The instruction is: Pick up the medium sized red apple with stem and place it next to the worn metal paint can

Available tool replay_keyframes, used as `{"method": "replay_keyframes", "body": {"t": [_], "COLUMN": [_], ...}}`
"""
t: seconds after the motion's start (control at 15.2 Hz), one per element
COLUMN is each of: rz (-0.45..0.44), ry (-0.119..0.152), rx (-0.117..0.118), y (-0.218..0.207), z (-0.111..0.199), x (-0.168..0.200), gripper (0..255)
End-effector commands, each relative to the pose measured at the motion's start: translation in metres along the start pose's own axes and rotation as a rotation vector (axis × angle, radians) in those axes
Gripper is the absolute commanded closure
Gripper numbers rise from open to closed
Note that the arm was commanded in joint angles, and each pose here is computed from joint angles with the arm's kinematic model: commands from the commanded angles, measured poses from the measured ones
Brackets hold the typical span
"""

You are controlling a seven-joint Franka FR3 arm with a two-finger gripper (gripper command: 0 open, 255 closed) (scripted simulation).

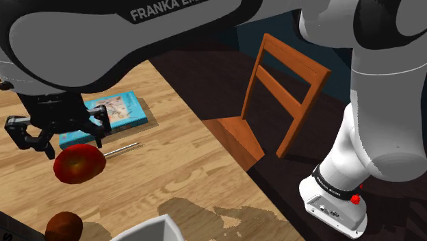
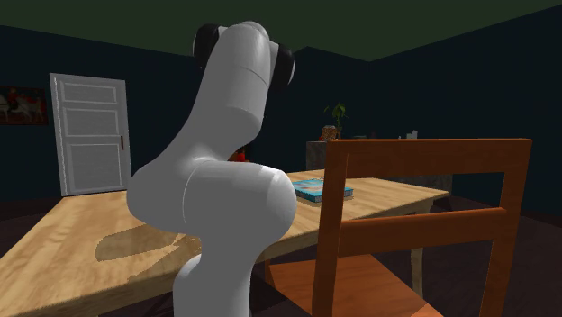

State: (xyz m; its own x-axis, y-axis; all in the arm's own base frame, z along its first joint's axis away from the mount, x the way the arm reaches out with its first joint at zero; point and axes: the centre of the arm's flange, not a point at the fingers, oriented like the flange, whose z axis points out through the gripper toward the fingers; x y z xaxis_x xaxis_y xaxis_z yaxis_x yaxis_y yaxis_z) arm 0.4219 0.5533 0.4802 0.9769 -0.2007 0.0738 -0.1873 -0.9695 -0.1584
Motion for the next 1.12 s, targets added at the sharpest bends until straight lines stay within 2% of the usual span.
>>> {"method": "replay_keyframes", "body": {"t": [0.0,1.06], "rz": [0.000,0.000], "ry": [0.000,0.000], "rx": [0.000,0.000], "y": [0.002,0.015], "z": [0.010,0.093], "x": [0.001,-0.005], "gripper": [255,255]}}
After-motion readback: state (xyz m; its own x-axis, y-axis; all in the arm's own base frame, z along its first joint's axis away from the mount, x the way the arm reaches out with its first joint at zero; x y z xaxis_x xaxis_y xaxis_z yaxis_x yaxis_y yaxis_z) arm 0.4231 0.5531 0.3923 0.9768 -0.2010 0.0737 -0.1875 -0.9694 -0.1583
